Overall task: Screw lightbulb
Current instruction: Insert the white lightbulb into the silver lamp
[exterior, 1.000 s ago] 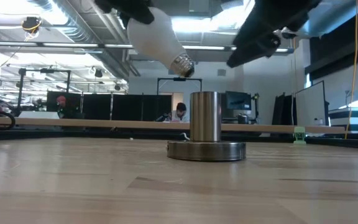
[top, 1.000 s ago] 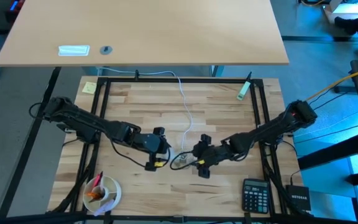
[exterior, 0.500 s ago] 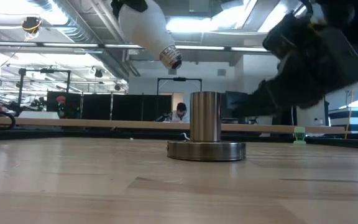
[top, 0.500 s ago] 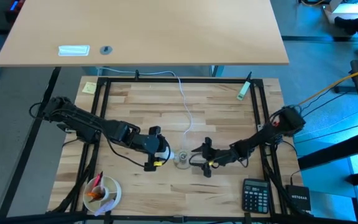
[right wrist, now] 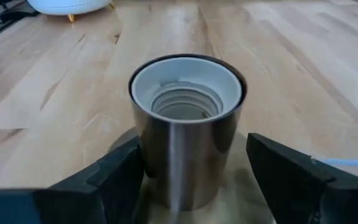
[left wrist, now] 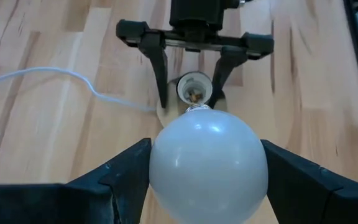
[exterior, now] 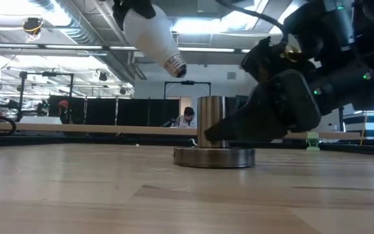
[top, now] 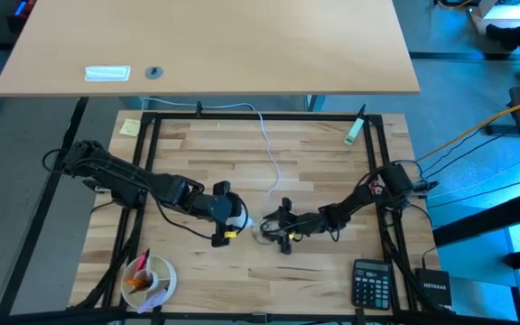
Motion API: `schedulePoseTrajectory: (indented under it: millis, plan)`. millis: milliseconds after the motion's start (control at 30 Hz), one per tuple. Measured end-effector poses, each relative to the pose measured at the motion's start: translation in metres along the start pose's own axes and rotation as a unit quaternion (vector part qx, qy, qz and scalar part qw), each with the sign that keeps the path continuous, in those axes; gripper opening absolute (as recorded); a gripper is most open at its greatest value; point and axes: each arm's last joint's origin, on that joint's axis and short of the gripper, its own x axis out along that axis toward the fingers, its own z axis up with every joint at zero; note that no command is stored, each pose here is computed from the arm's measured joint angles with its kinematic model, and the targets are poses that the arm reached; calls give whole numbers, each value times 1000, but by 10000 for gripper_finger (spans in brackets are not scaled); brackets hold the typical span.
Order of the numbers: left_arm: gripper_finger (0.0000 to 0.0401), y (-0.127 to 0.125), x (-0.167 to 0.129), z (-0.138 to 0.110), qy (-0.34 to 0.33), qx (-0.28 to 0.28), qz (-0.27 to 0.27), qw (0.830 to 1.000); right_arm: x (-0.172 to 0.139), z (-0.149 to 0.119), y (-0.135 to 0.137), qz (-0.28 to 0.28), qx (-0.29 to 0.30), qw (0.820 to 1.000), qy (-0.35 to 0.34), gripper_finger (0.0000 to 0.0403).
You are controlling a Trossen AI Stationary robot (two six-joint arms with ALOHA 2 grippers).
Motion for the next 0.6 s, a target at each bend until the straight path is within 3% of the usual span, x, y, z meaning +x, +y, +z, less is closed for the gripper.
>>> schedulePoseTrajectory:
  millis: [267,467,600]
  plan:
    - [255,1,0,-1,6,13,6,1000,-2,4,1,3,-7,1000,13,247]
    - [255,2,0,-8,39,8,15,999,-27,32,-1,26,-12,996,81,246]
    - [255,-5,3,-9,37,13,9,999,-52,60,-3,54,45,994,89,246]
